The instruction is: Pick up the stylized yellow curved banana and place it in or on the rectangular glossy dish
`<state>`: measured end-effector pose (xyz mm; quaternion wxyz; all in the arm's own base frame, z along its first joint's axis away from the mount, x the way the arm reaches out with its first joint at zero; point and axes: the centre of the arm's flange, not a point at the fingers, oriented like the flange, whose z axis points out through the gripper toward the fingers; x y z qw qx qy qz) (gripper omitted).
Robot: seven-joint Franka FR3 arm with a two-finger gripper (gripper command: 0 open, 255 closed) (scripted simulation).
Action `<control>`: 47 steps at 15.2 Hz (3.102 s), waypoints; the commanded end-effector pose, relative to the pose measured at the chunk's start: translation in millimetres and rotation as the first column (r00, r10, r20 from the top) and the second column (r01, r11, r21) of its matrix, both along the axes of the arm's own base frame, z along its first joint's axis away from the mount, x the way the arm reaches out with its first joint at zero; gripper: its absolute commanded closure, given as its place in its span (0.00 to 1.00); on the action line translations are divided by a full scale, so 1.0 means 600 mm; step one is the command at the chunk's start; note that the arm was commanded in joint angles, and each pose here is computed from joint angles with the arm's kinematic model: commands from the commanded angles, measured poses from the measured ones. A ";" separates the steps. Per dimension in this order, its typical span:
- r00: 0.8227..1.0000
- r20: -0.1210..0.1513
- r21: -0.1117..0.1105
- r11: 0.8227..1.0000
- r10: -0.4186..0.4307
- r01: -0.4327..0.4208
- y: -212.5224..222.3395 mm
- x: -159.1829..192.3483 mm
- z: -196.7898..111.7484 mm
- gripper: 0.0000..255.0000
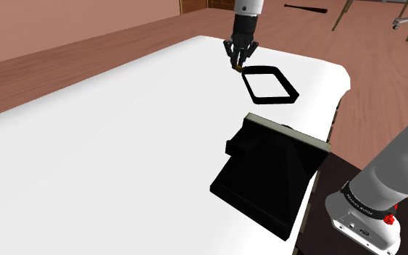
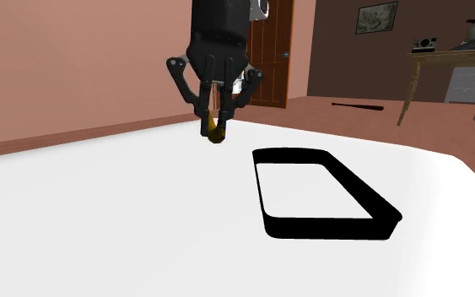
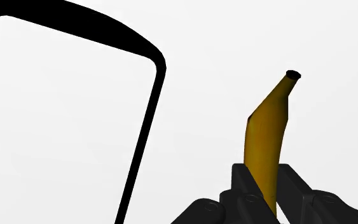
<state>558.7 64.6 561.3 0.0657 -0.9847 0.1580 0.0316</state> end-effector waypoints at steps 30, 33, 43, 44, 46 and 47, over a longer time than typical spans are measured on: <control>1.000 0.000 0.000 1.000 0.001 -0.001 -0.289 -0.061 -0.114 1.00; 1.000 0.000 0.000 1.000 0.001 -0.001 -0.289 -0.061 -0.114 1.00; 1.000 0.000 0.000 1.000 0.001 -0.001 -0.300 -0.058 -0.031 0.00; 1.000 0.000 0.000 1.000 0.001 -0.001 -0.300 -0.058 -0.031 0.00; 1.000 0.000 0.000 1.000 0.001 -0.001 -0.300 -0.058 -0.031 0.00; 1.000 0.000 0.000 1.000 0.001 -0.001 -0.300 -0.058 -0.031 0.00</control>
